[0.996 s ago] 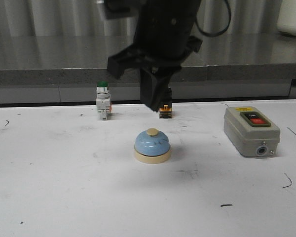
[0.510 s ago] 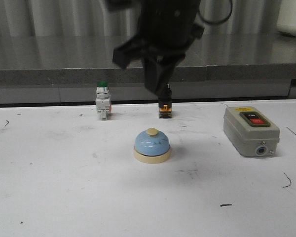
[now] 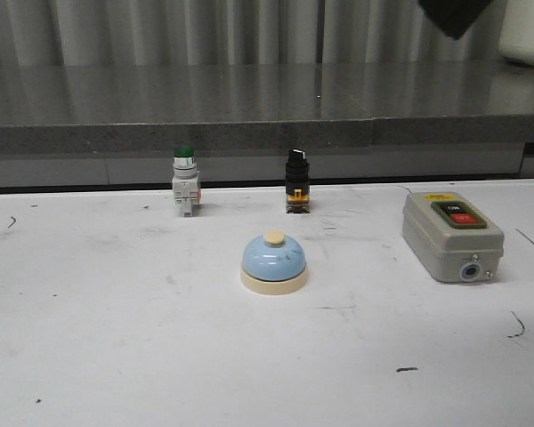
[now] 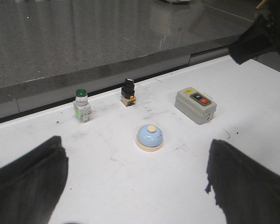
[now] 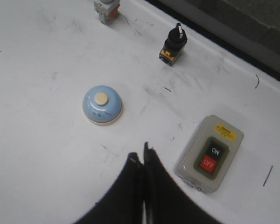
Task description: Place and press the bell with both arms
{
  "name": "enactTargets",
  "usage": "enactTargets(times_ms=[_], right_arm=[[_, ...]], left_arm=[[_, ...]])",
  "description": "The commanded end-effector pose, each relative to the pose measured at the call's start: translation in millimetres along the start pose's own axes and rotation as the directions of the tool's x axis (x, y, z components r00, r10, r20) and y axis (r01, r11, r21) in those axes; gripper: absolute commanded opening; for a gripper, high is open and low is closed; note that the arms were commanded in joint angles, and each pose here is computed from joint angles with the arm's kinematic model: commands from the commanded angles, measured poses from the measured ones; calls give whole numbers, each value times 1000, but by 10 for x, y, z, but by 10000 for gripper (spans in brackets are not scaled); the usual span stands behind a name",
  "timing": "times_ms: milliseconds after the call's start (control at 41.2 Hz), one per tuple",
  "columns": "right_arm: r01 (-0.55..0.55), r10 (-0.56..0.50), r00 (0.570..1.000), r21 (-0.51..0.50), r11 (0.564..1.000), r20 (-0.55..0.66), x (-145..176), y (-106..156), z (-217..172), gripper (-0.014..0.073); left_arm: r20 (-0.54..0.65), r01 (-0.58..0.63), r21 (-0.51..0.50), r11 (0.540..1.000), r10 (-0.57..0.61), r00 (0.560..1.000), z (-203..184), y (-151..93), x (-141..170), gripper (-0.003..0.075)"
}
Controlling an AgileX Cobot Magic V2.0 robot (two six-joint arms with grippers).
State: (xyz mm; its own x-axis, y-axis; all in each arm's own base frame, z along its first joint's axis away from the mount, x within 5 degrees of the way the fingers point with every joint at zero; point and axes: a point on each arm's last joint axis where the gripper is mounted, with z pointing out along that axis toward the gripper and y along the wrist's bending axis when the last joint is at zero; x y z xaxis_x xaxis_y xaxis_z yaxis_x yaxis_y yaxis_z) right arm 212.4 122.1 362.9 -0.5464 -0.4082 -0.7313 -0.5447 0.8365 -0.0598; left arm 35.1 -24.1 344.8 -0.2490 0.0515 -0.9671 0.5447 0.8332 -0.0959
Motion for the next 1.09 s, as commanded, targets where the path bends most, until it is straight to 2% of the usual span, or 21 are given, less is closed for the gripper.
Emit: enactTargets(times_ms=[0, 243, 413, 972, 1045, 1069], right_arm=[[-24, 23, 989, -1, 1000, 148, 61, 3, -326, -68], [-36, 37, 970, -9, 999, 241, 486, 51, -626, -68], [-36, 37, 963, -7, 999, 268, 649, 66, -718, -68], [-36, 36, 959, -6, 999, 281, 663, 66, -744, -68], [-36, 36, 959, -5, 999, 282, 662, 66, -744, -68], [-36, 36, 958, -5, 999, 283, 661, 66, -744, -68]], left_arm=[[93, -3, 9, 1000, 2, 996, -22, -14, -135, 587], [98, -3, 10, 1000, 2, 995, -22, -14, -139, 587], [98, -3, 10, 1000, 2, 995, -22, -14, -139, 587], [97, 31, 39, 999, -35, 995, -23, -38, -140, 584], [96, 28, 36, 999, -31, 995, -22, -35, -138, 537], [92, 27, 35, 999, -30, 995, -15, -33, -128, 494]])
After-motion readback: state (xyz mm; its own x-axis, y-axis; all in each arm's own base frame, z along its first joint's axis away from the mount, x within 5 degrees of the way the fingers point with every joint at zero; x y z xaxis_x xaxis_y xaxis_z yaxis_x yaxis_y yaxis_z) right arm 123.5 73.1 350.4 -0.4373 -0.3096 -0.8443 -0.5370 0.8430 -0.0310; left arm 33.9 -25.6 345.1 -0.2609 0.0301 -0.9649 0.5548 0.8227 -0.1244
